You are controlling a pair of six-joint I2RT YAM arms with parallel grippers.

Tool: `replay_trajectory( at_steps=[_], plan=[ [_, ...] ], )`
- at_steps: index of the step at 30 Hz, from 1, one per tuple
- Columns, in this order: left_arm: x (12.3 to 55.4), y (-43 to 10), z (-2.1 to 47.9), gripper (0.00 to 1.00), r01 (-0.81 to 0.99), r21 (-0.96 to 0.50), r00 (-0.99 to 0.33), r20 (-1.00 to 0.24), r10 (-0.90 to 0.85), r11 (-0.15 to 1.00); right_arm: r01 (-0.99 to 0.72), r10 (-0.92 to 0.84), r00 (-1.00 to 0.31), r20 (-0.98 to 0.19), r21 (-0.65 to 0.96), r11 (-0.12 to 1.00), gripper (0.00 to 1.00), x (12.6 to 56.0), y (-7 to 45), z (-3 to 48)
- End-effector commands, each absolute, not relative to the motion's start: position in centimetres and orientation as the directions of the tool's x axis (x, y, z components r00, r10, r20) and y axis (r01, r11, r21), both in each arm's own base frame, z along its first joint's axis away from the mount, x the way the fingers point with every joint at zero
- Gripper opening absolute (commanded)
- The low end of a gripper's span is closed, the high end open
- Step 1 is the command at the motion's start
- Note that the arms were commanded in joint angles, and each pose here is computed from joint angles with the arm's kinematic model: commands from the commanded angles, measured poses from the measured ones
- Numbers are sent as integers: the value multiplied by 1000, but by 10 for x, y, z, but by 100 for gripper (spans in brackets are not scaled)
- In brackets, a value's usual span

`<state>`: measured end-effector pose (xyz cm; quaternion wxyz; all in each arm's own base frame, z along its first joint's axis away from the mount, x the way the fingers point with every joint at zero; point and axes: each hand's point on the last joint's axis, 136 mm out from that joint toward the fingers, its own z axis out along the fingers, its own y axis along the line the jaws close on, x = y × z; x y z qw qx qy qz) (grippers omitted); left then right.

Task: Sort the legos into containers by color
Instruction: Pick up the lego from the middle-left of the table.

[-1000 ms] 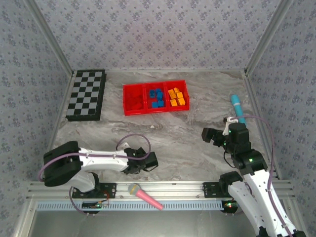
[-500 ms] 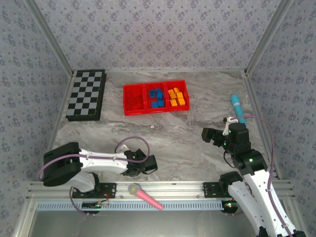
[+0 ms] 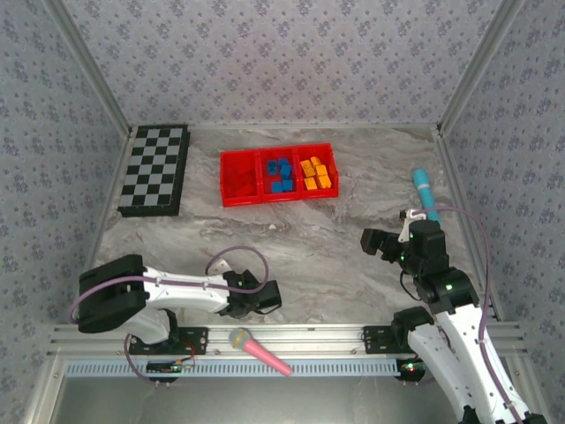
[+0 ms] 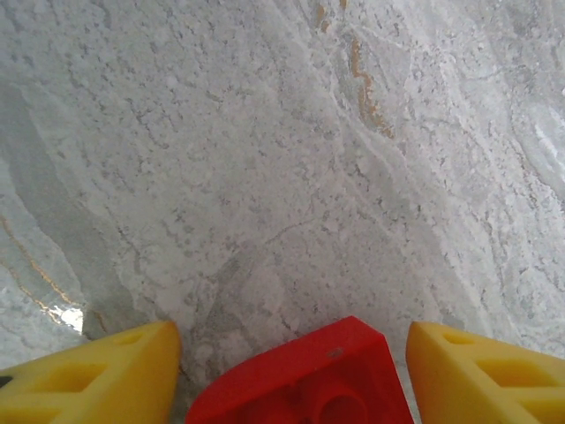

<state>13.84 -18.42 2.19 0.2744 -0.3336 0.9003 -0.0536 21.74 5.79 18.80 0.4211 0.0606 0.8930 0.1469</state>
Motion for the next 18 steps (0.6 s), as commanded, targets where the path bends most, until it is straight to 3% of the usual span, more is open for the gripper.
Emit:
replay_trajectory(
  at_steps=[1, 9, 18],
  plan=[
    [129, -221, 12, 63, -582, -354, -661, -319, -679, 732, -27, 221, -632, -743, 306, 952, 99, 217, 57, 189],
    [137, -234, 16, 46, -550, -372, -678, -324, -660, 748, -27, 224, -626, -747, 308, 951, 99, 216, 57, 191],
    [159, -234, 45, 38, -486, -368, -686, -401, -607, 793, -26, 224, -624, -749, 307, 952, 99, 216, 56, 192]
  ],
)
